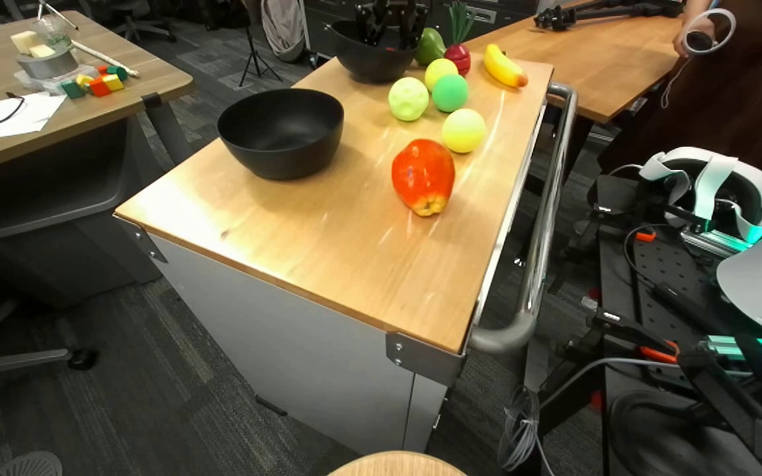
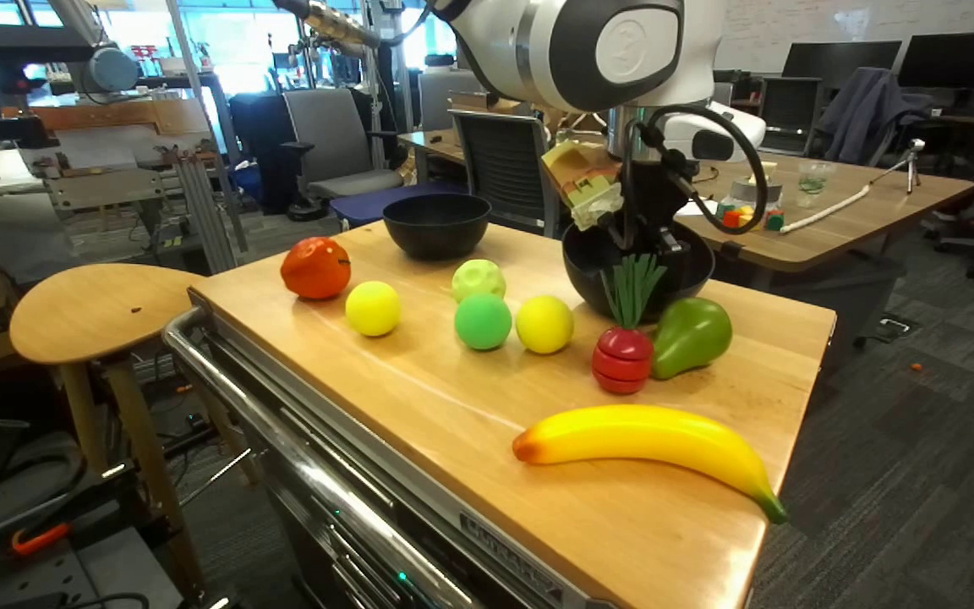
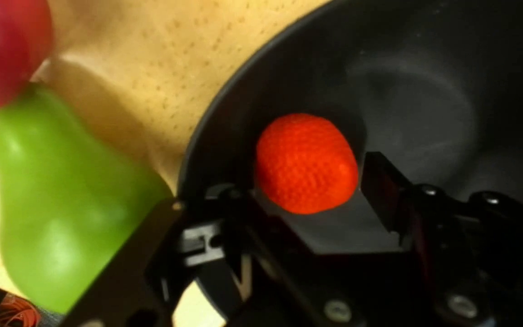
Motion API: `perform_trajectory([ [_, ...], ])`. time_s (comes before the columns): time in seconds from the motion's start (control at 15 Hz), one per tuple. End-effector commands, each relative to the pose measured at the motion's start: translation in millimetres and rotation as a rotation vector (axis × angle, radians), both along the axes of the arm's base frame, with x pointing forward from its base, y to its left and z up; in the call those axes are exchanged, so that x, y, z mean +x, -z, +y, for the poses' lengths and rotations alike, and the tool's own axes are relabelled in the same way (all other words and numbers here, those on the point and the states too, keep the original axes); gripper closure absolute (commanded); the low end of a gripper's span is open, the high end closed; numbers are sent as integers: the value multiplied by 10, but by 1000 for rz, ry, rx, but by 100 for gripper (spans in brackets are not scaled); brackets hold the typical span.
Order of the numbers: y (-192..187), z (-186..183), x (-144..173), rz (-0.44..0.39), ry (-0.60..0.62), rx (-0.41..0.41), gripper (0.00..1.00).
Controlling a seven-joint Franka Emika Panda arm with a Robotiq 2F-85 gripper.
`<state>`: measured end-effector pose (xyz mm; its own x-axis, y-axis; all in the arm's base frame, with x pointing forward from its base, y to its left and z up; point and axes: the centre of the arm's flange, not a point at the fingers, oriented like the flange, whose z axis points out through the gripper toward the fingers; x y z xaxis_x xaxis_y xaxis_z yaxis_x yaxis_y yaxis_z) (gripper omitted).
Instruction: Remove all the fruit toys from the bowls starting with the one on the left
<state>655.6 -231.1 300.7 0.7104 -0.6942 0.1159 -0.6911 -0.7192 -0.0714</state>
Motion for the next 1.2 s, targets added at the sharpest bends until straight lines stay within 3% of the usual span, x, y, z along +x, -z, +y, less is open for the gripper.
perform_trajectory([
  [0.0, -30, -9, 158, 26, 29, -6, 68],
  [0.07, -56, 0, 166, 27, 33, -1, 77],
  [0.2, -141, 40, 159, 30, 27, 12, 74],
  [0.67, -763, 519, -17, -19, -88, 52, 77],
  [0.93, -1055, 1011, -386, -57, -259, 48, 77],
  [1.13, -1000, 1349, -710, -32, -377, 32, 77],
])
